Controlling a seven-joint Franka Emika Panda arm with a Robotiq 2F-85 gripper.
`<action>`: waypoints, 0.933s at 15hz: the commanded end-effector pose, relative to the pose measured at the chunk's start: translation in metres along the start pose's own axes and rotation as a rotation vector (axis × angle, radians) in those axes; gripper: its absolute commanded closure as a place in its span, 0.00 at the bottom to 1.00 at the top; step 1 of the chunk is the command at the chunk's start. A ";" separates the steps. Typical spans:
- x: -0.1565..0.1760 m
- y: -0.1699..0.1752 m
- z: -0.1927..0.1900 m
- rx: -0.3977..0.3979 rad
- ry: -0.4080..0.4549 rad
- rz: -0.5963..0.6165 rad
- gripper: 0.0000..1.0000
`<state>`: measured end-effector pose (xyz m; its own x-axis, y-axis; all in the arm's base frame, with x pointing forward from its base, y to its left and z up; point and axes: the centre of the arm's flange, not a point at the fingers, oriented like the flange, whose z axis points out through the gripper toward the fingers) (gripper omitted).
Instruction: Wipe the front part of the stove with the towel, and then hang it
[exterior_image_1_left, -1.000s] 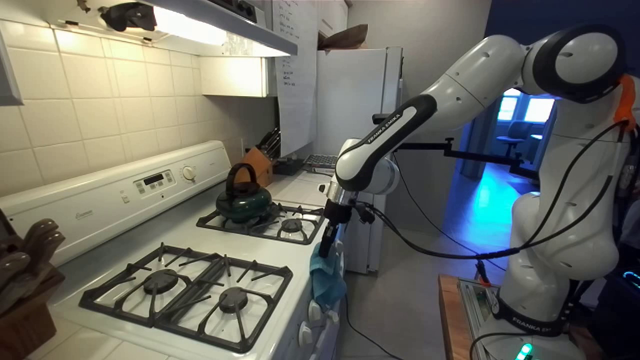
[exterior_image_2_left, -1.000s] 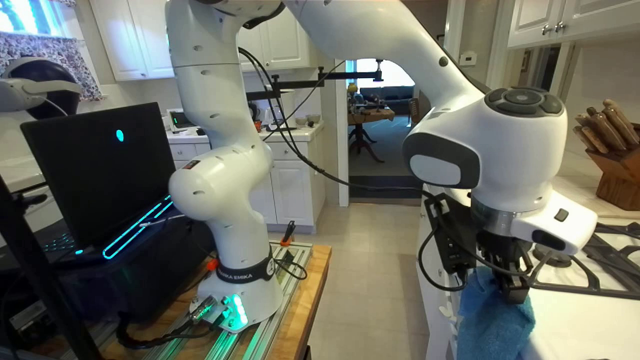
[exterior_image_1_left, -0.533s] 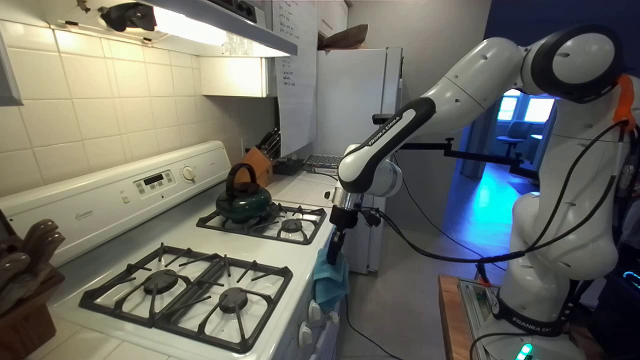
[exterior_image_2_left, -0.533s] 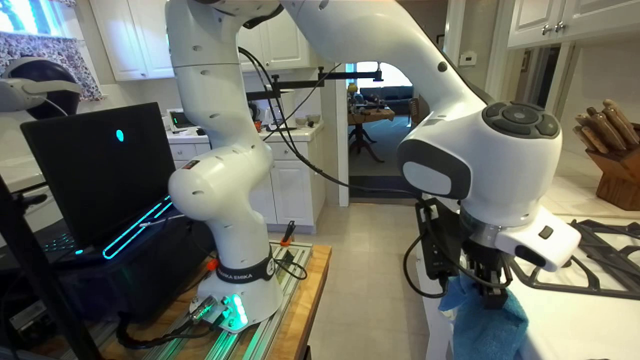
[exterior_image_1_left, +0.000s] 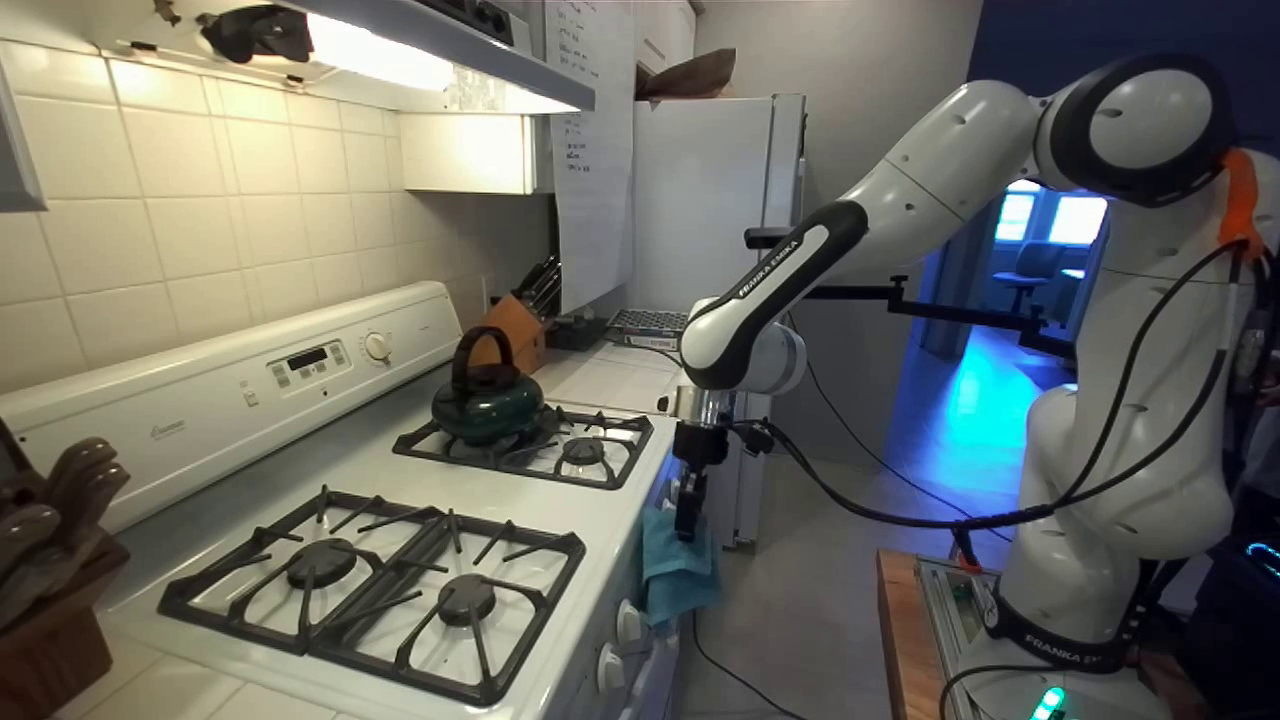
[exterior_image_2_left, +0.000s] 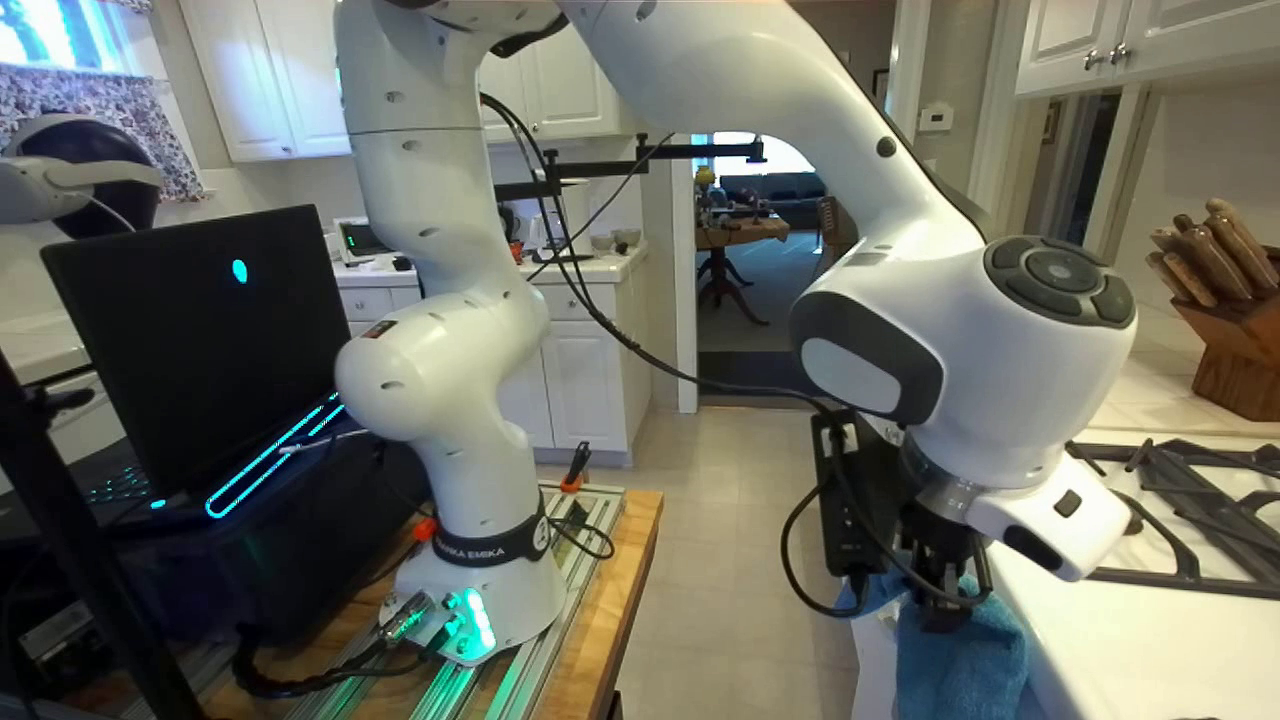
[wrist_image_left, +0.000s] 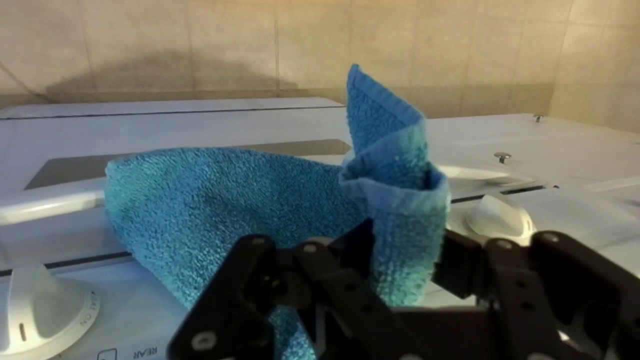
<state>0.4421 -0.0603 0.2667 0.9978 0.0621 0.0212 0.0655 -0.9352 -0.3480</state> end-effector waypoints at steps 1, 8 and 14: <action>-0.003 0.015 0.005 -0.014 -0.090 0.009 0.97; -0.007 0.032 0.015 -0.043 -0.172 -0.007 0.97; 0.006 0.046 0.021 -0.047 -0.150 0.019 0.97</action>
<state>0.4339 -0.0873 0.2350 0.9867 0.1166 -0.1133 0.0758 -0.9465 -0.3138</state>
